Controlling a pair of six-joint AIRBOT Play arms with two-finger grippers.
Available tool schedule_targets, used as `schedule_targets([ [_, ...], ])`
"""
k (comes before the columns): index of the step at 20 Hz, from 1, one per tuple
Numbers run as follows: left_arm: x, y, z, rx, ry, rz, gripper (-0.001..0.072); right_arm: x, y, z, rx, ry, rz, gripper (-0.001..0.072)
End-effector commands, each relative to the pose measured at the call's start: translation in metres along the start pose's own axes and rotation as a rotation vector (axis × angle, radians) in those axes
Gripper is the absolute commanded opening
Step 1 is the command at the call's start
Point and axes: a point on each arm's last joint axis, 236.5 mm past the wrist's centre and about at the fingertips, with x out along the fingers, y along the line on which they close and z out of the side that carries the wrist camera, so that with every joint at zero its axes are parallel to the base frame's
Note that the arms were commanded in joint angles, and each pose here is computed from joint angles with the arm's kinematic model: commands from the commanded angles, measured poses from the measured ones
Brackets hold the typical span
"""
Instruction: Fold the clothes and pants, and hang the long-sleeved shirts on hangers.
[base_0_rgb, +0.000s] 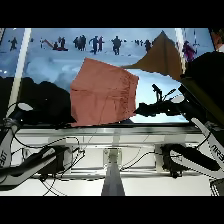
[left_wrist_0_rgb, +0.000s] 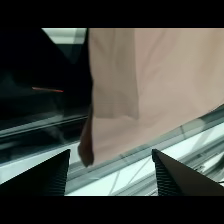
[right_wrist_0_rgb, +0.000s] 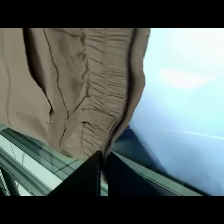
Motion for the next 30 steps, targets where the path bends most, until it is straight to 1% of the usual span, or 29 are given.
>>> schedule_targets([
  [1, 0.014, 0.002, 0.003, -0.01, 0.023, -0.004, 0.0399, -0.001, 0.004, 0.003, -0.009, -0.004, 0.007, 0.0024],
  [2, 0.019, 0.003, 0.001, -0.009, 0.041, 0.001, 0.0241, -0.001, 0.004, 0.003, -0.009, -0.004, 0.007, 0.0024],
  [4, 0.025, 0.003, 0.01, 0.003, 0.015, 0.003, 0.0022, -0.002, 0.004, 0.004, -0.013, -0.005, 0.005, 0.0024],
  [6, 0.021, -0.015, 0.029, 0.02, -0.056, -0.065, 0.0013, -0.006, 0.01, 0.009, -0.045, -0.005, 0.007, 0.0024],
  [9, -0.014, -0.077, 0.064, 0.144, -0.141, -0.259, 0.0013, -0.024, 0.038, 0.025, -0.164, 0.013, 0.026, 0.0024],
  [11, -0.059, -0.126, 0.091, 0.262, -0.227, -0.366, 0.0012, -0.045, 0.069, 0.038, -0.277, 0.013, 0.056, 0.0023],
  [14, -0.15, -0.201, 0.117, 0.508, -0.445, -0.411, 0.0012, -0.095, 0.124, 0.071, -0.471, -0.115, 0.05, 0.0023],
  [17, -0.245, -0.275, 0.097, 0.799, -0.684, -0.358, 0.0012, -0.167, 0.196, 0.091, -0.68, -0.333, 0.045, 0.0023],
  [19, -0.291, -0.314, 0.061, 0.955, -0.811, -0.312, 0.0012, -0.219, 0.247, 0.08, -0.81, -0.475, 0.065, 0.0024],
  [21, -0.319, -0.339, 0.019, 1.063, -0.932, -0.271, 0.0012, -0.263, 0.284, 0.058, -0.918, -0.593, 0.072, 0.0024],
  [23, -0.332, -0.35, -0.017, 1.136, -1.019, -0.21, 0.0012, -0.291, 0.31, 0.029, -0.963, -0.666, 0.107, 0.0024],
  [25, -0.342, -0.356, -0.047, 1.187, -1.107, -0.149, 0.0012, -0.31, 0.328, -0.002, -0.918, -0.704, 0.188, 0.0024],
  [27, -0.36, -0.363, -0.068, 1.186, -1.222, -0.12, 0.0012, -0.325, 0.339, -0.028, -0.898, -0.733, 0.238, 0.0024],
  [29, -0.374, -0.356, -0.068, 1.098, -1.31, -0.083, 0.0011, -0.333, 0.341, -0.037, -0.901, -0.768, 0.232, 0.0024],
  [30, -0.373, -0.346, -0.059, 1.045, -1.304, -0.059, 0.0012, -0.334, 0.338, -0.03, -0.853, -0.78, 0.228, 0.0024],
])
